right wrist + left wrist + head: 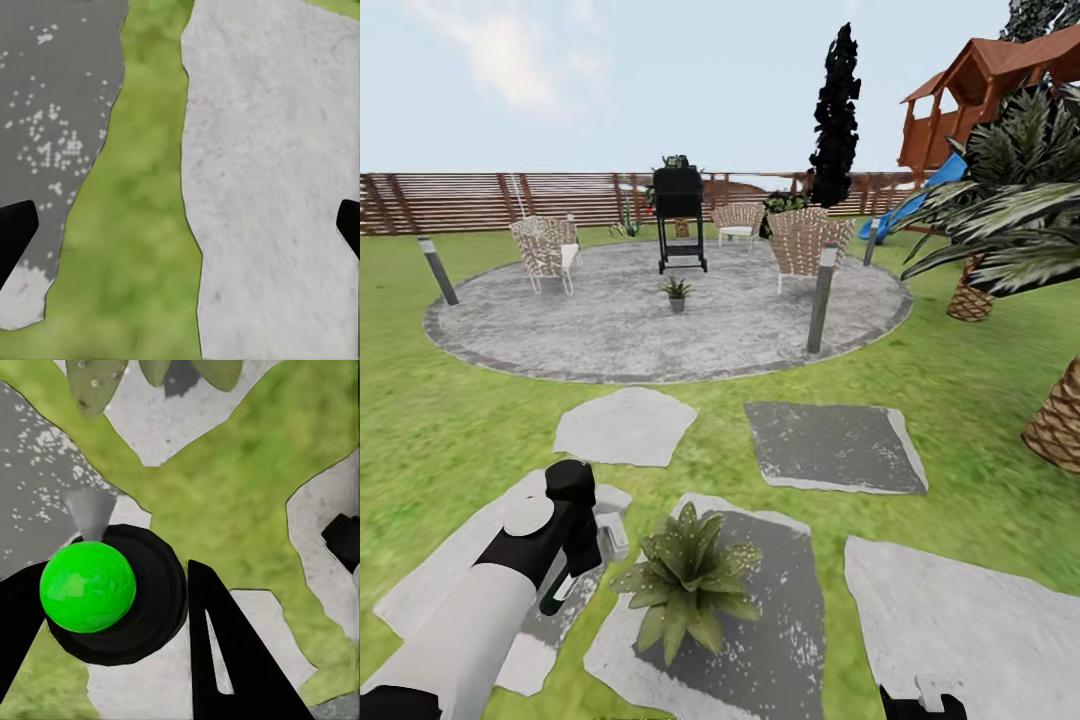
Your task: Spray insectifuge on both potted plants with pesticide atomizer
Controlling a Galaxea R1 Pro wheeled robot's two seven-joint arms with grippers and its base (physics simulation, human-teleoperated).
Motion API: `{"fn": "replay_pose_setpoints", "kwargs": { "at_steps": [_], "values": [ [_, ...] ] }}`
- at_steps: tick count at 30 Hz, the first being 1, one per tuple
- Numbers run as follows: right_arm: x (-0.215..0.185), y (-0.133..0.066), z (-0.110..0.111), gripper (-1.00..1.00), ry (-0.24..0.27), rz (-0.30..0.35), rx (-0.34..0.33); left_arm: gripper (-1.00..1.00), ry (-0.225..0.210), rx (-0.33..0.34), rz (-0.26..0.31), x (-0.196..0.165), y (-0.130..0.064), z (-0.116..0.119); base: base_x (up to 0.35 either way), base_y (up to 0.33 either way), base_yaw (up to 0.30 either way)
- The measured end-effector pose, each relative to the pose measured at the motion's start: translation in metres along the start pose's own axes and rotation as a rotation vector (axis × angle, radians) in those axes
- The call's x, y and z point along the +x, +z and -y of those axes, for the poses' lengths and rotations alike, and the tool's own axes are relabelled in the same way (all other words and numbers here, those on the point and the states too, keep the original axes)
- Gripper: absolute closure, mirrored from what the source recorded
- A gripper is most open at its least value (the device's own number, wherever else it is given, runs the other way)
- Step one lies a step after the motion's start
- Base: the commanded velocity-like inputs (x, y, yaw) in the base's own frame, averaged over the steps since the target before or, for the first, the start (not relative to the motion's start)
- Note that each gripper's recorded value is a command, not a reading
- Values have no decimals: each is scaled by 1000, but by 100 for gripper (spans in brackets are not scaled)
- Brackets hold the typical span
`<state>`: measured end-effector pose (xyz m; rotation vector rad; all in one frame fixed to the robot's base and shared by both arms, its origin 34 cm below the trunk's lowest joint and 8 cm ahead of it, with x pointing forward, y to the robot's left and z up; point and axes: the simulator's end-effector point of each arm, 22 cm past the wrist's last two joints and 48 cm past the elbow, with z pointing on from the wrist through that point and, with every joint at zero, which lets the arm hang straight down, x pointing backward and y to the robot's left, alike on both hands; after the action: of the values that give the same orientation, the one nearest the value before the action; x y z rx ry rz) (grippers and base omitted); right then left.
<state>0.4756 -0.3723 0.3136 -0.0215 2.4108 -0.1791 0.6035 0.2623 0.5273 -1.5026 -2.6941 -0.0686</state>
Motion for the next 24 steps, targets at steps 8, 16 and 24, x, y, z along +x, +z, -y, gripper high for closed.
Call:
{"fn": "replay_pose_setpoints", "kwargs": {
  "at_steps": [8,16,24],
  "values": [
    [0,0,0,-100,-1,0,0,100,-2,2,-3,1,1,0,13,-272,278],
    [0,0,0,-100,-1,0,-1,100,-1,4,-3,1,2,2,81,-271,248],
    [0,0,0,-100,0,0,0,100,-13,31,-8,10,11,7,18,-51,34]
  ]
}}
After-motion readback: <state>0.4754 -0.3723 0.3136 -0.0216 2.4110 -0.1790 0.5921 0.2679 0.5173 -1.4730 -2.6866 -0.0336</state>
